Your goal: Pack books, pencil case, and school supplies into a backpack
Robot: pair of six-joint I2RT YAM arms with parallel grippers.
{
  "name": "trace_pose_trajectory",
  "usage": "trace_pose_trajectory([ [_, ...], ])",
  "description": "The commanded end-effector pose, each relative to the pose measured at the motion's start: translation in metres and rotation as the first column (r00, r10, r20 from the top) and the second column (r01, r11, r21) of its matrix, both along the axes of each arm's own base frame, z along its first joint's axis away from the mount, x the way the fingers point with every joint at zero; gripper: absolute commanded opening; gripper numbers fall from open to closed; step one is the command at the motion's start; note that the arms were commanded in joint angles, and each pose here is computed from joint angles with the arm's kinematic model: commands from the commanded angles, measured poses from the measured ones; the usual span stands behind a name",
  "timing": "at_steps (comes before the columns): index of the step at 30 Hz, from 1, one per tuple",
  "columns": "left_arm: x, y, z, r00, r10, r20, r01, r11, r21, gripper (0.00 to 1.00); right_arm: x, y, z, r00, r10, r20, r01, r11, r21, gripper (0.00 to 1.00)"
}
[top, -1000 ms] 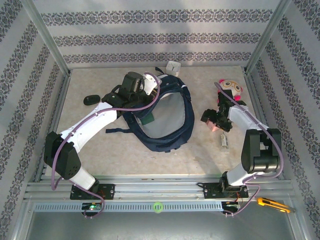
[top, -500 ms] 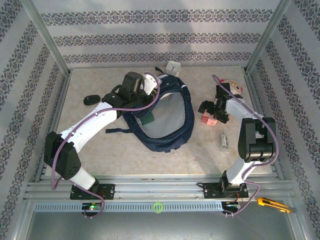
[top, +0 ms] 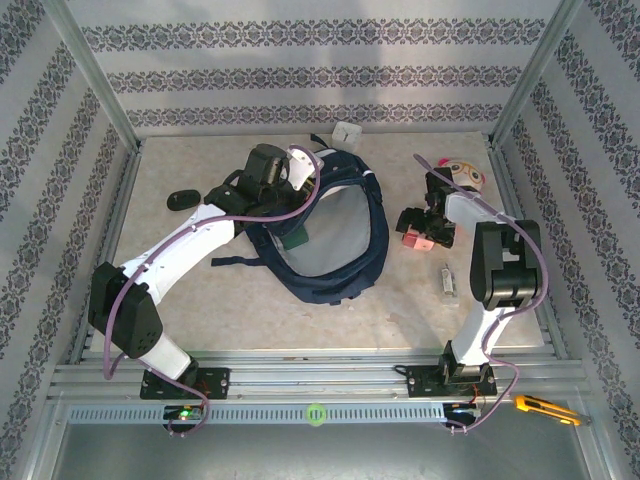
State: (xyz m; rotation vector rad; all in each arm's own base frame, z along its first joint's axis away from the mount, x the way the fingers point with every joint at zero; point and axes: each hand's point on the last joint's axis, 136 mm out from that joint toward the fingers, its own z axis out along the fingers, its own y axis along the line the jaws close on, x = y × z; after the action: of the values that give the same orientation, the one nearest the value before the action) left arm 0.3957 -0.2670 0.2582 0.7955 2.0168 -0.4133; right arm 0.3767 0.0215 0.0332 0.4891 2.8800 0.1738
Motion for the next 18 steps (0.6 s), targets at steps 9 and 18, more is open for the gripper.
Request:
trace_pose_trajectory([
  [9,0.010,0.002,0.028,0.997,0.019,0.071,-0.016,0.999,-0.051,0.02,0.002,-0.001,0.014,0.999,0.046,0.007,-0.045,0.996,-0.072,0.71],
  [18,0.006,-0.001,0.044,0.996,0.008,0.088,0.002,0.994,-0.106,0.02,-0.023,0.049,0.105,0.973,0.034,0.229,-0.066,0.989,0.134,0.69],
])
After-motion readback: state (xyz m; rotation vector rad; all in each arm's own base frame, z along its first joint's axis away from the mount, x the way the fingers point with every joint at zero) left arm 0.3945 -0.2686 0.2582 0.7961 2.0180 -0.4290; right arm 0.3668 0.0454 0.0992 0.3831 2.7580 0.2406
